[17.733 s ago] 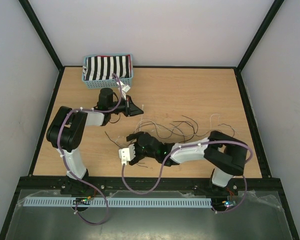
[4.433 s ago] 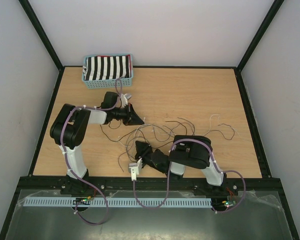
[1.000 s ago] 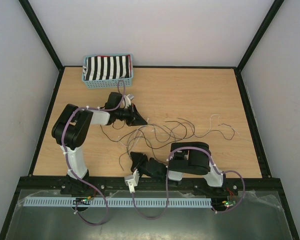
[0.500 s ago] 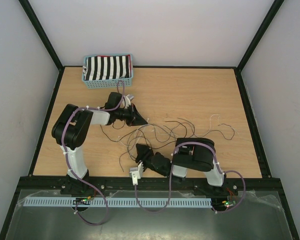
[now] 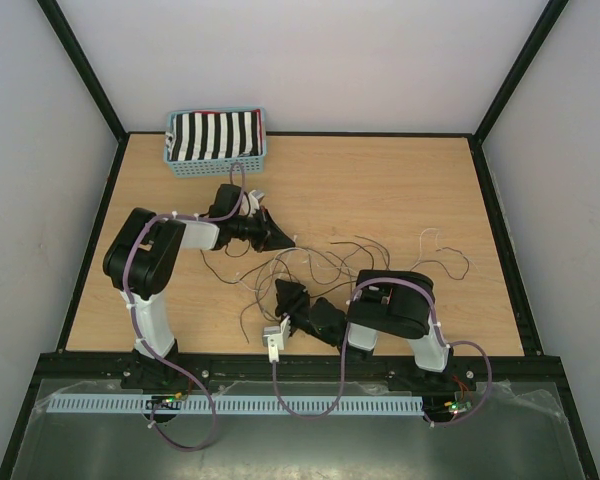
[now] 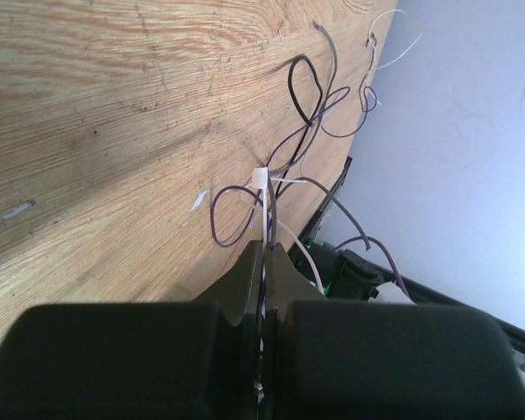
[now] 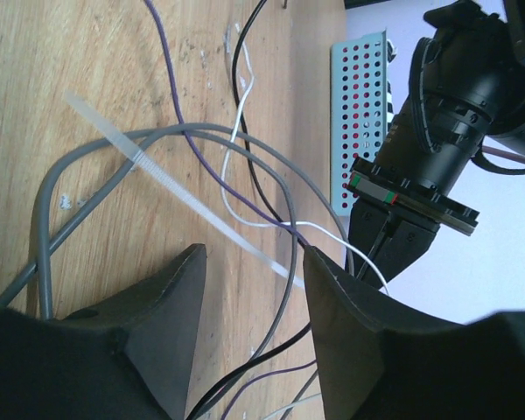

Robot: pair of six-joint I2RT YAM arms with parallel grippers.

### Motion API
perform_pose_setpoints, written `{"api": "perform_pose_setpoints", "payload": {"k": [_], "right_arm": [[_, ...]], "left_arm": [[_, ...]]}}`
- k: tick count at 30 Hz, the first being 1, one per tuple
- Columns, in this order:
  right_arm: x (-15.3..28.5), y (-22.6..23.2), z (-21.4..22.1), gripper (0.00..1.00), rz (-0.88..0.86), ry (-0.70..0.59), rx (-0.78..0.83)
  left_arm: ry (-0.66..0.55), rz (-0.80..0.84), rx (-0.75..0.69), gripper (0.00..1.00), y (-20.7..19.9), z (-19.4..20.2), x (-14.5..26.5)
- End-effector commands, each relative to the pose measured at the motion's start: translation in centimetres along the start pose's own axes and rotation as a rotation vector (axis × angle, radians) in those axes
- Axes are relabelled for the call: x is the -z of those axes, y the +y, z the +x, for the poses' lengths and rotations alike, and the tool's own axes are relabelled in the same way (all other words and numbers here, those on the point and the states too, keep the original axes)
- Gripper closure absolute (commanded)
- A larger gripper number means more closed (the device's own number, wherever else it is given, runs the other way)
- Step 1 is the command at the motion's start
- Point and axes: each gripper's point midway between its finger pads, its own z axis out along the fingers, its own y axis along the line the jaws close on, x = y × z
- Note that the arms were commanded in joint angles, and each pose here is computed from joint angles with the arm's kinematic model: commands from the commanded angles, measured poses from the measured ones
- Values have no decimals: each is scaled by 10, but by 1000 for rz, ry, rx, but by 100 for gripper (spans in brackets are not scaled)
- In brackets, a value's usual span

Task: Zip-tie the wires
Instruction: Tie the cable at the center of the board.

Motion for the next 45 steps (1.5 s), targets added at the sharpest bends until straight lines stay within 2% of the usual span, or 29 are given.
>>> {"api": "perform_pose_setpoints", "payload": {"k": [1,13,28,39,45], "right_arm": [[-1,-19,-13,40,77,-66,-45],[-5,-14,-5,40,82,-28,-1],[-15,-11,-22,42,87,-66,16],[-17,-3,-38,46,70,-97,37],[-17,3,-37,53,43,-91,65]], "left_arm": [[-9,5,26,100,-3,-3,1],[-11,9,41,100,-6,-1,3],[-11,10,46,100,-11,1,1],[-10,10,45,100,-13,2,-1],[-12,5,46,100,-11,2,-2]]}}
